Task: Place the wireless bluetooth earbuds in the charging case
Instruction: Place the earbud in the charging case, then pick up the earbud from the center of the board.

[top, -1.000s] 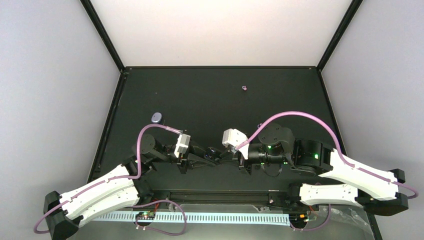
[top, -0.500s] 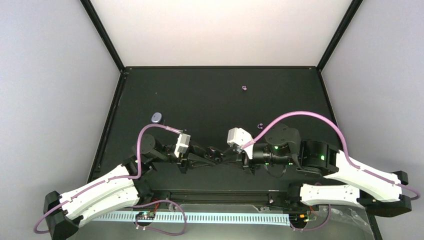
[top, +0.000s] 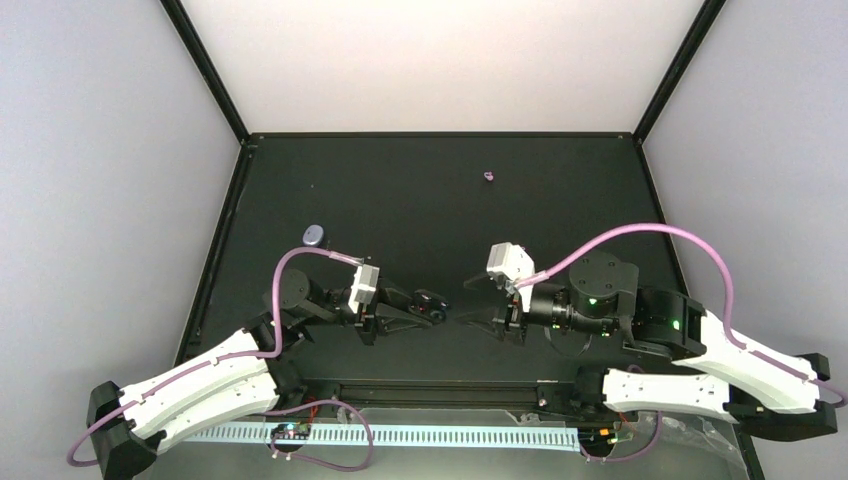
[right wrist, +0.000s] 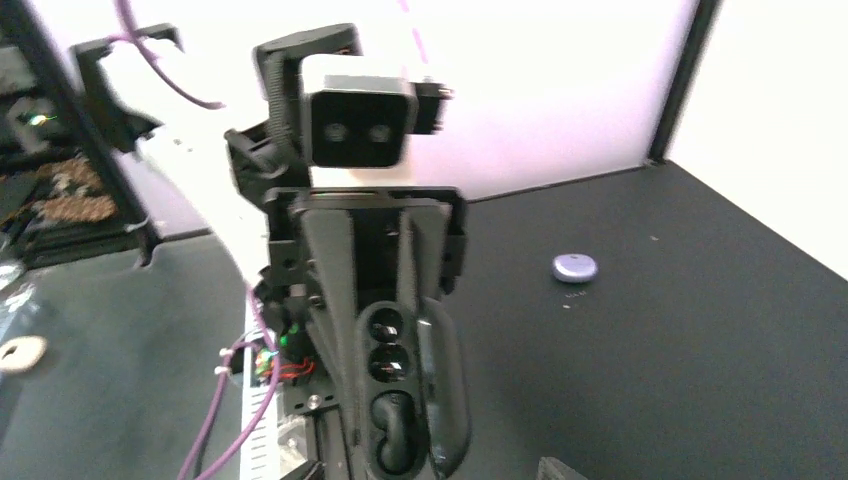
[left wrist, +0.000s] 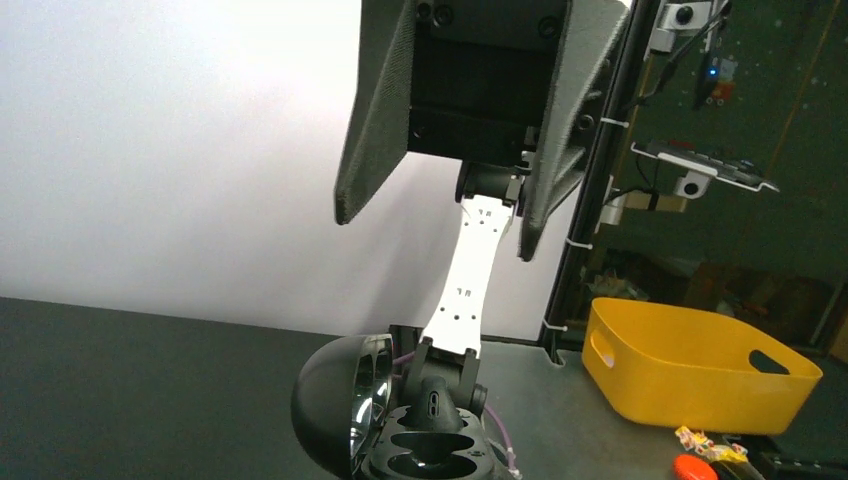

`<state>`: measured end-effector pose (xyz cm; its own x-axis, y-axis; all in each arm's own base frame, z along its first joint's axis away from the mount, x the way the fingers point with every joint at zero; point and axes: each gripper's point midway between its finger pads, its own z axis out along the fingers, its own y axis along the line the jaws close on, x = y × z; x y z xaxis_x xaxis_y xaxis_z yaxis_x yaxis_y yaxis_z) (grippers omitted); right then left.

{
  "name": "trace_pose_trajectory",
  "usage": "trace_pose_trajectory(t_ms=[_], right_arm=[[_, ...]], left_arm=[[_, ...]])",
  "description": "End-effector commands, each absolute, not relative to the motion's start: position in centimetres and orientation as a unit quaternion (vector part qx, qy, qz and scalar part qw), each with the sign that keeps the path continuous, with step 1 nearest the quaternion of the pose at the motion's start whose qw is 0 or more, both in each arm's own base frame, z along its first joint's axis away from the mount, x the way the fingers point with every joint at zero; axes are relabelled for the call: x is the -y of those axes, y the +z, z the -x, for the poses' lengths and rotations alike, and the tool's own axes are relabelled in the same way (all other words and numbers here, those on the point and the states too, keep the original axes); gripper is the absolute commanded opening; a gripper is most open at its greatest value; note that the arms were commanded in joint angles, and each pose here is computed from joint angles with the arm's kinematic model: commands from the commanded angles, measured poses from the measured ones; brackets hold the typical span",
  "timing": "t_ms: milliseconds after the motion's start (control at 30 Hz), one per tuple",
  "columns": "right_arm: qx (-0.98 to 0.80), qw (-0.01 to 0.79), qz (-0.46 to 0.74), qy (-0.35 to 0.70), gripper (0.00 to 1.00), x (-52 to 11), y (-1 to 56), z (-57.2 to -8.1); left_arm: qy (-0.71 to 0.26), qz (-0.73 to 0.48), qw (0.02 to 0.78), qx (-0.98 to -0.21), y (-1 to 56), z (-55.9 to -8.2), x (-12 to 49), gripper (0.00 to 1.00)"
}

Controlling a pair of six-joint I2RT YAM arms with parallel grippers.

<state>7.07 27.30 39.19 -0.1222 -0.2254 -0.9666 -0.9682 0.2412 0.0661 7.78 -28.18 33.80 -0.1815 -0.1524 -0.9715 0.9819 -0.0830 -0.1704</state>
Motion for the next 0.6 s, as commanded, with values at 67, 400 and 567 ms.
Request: trace_pose_trajectory(t_ms=[67,400,567], right_arm=[[-0.729,0.550,0.297,0.281,0.62,-22.8,37.2,-14.3],[-0.900,0.352,0.070,0.248,0.64,-17.2,17.3,-18.3],[-0.924,0.316,-0.041,0.210,0.60,-14.3,11.5,-18.2]], left_arm=[[-0.598,-0.405,0.498,-0.479,34.6,-8.2,27.6,0.01],[-0.595,-0.397,0.504,-0.485,34.3,-8.3,27.3,0.01],[-0.592,-0.397,0.501,-0.490,33.8,-8.3,27.2,0.02]])
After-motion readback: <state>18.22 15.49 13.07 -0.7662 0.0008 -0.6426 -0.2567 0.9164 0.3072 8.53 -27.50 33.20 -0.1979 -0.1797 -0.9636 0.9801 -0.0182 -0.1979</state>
